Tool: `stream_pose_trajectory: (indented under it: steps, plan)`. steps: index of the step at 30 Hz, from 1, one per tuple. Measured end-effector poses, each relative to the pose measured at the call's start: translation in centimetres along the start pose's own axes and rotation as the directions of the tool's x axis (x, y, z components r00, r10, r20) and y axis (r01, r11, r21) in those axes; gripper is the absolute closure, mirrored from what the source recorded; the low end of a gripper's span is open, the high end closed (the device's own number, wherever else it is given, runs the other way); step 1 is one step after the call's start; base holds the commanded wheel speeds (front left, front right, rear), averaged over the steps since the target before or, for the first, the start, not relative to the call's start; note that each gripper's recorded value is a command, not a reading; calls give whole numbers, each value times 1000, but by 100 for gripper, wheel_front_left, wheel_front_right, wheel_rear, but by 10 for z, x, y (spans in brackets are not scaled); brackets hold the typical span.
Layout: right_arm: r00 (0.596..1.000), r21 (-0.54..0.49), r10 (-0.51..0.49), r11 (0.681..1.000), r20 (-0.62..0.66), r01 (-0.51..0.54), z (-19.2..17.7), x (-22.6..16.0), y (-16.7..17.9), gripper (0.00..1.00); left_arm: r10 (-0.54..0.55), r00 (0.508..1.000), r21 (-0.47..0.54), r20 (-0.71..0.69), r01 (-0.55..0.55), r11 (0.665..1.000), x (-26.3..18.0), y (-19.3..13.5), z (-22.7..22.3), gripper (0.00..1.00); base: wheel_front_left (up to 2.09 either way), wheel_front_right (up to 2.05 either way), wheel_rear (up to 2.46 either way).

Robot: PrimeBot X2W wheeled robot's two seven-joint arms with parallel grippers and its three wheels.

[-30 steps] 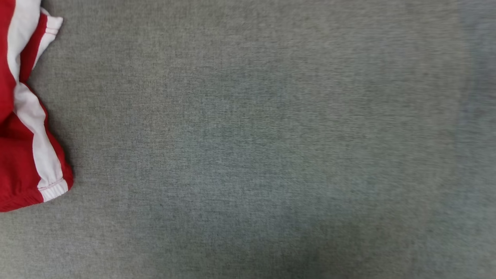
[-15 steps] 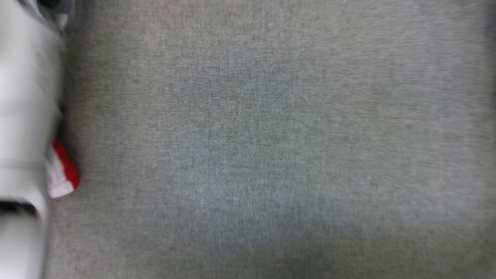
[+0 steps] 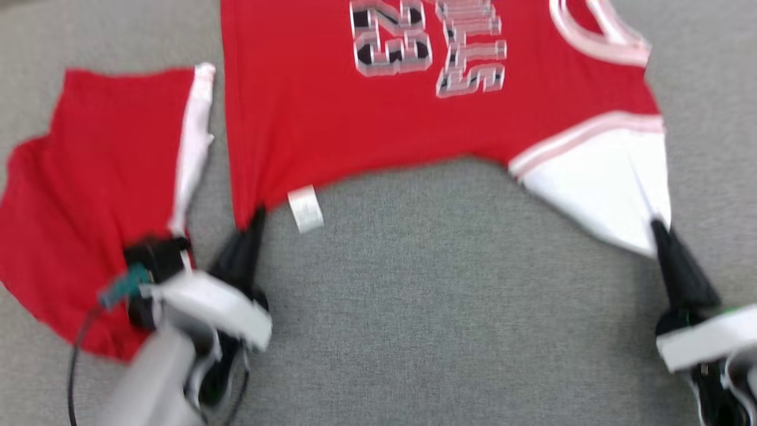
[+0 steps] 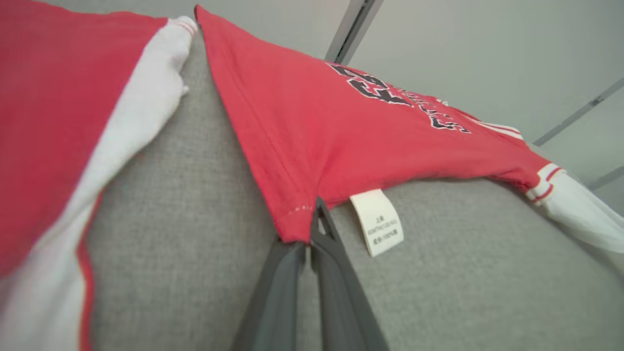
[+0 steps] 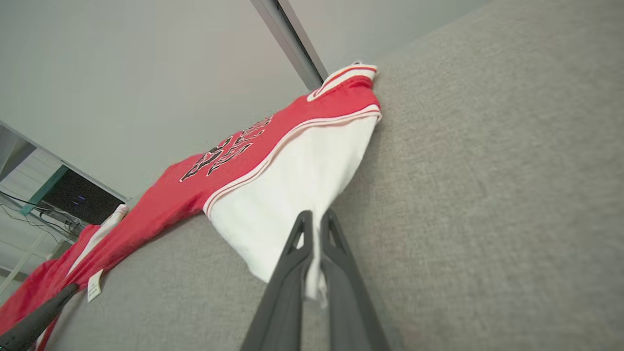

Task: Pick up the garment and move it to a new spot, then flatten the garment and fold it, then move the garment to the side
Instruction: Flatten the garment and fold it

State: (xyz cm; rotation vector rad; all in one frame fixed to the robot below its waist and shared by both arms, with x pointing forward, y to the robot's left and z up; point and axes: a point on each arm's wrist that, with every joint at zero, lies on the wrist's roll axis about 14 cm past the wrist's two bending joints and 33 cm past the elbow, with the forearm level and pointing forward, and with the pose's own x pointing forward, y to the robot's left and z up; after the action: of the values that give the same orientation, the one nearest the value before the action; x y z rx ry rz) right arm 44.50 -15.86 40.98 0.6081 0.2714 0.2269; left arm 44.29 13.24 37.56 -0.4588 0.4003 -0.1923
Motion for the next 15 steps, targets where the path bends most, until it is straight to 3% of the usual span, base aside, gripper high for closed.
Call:
stream_pose_trajectory:
  steps: [8,15]
  plan:
    - [994,28,-105,994,23,105,-3,-95,-6,100,106,992,-94,-69,-112,989,-109,-13,-55,100,0,0,0]
    - [980,85,-198,977,16,196,-23,-140,-13,100,119,991,-173,-54,-127,977,-135,-29,-56,100,0,0,0]
